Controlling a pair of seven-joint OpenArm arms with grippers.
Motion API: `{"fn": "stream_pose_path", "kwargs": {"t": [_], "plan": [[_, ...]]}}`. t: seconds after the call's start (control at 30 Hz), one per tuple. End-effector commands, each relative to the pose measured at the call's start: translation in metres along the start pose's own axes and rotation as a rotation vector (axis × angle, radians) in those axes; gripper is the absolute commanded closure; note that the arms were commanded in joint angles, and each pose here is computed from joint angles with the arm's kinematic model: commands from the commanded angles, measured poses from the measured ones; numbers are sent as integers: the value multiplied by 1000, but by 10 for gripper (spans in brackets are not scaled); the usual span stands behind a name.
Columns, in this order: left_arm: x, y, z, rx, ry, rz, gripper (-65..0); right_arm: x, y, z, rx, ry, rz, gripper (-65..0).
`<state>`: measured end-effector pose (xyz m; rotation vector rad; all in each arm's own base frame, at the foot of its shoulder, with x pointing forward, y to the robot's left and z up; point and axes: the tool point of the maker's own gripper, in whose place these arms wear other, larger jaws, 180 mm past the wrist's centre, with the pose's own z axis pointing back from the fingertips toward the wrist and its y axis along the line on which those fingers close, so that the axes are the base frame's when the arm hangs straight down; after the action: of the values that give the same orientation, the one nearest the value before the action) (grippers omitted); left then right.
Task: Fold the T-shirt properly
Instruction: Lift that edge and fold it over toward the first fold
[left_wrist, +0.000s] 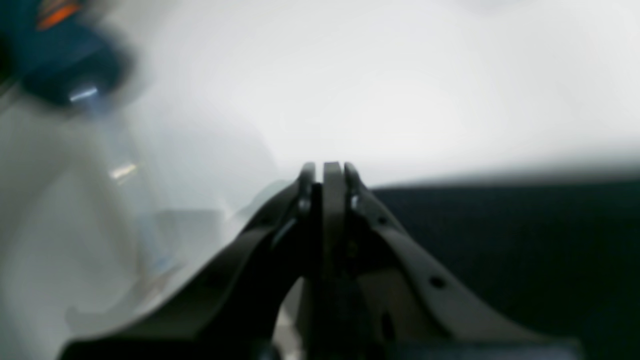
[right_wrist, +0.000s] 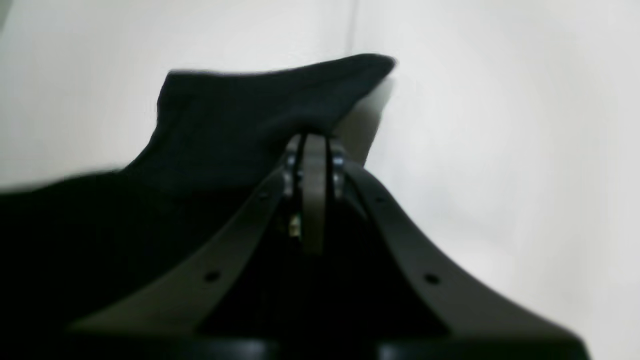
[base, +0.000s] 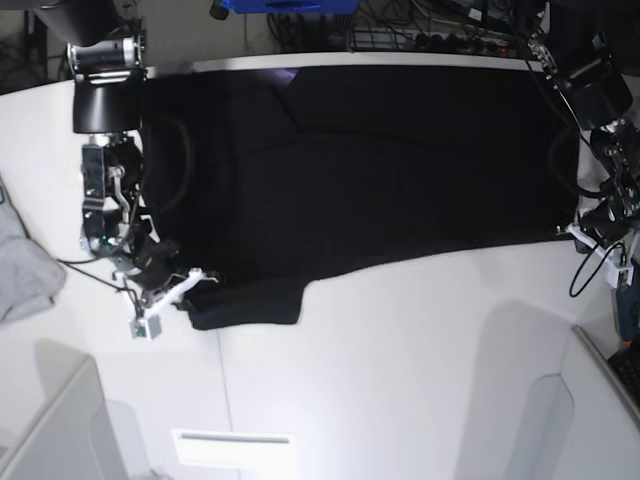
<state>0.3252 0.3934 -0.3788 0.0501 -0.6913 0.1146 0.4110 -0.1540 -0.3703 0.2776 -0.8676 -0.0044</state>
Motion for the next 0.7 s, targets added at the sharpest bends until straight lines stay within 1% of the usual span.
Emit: {"fn": "stream_pose_path", "kwargs": {"t": [0.0, 0.1, 0.17, 0.23, 0.37, 0.53, 0.57, 0.67], "plan": [[25, 2, 10, -12, -78, -2, 0, 26, -3, 7, -5, -70, 7, 0], [18, -2, 15, -77, -70, 48, 0, 24, -6, 15, -11, -67, 6, 0], [23, 1, 20, -93, -75, 55, 0, 24, -4, 20, -8, -71, 19, 0], [17, 0, 21, -105, -70, 69, 0, 20, 0, 25, -4, -65, 28, 0], [17, -3, 33, -93, -87, 18, 0, 9, 5, 36, 0, -51, 41, 0], [6, -4, 42, -82, -76, -25, 0, -1, -6, 57, -33, -73, 14, 0], [2, -3, 43, -78, -69, -25, 0, -2, -7, 60, -37, -77, 13, 0], [-7, 9, 51, -73, -83, 32, 0, -9, -13, 71, -54, -59, 11, 0]]}}
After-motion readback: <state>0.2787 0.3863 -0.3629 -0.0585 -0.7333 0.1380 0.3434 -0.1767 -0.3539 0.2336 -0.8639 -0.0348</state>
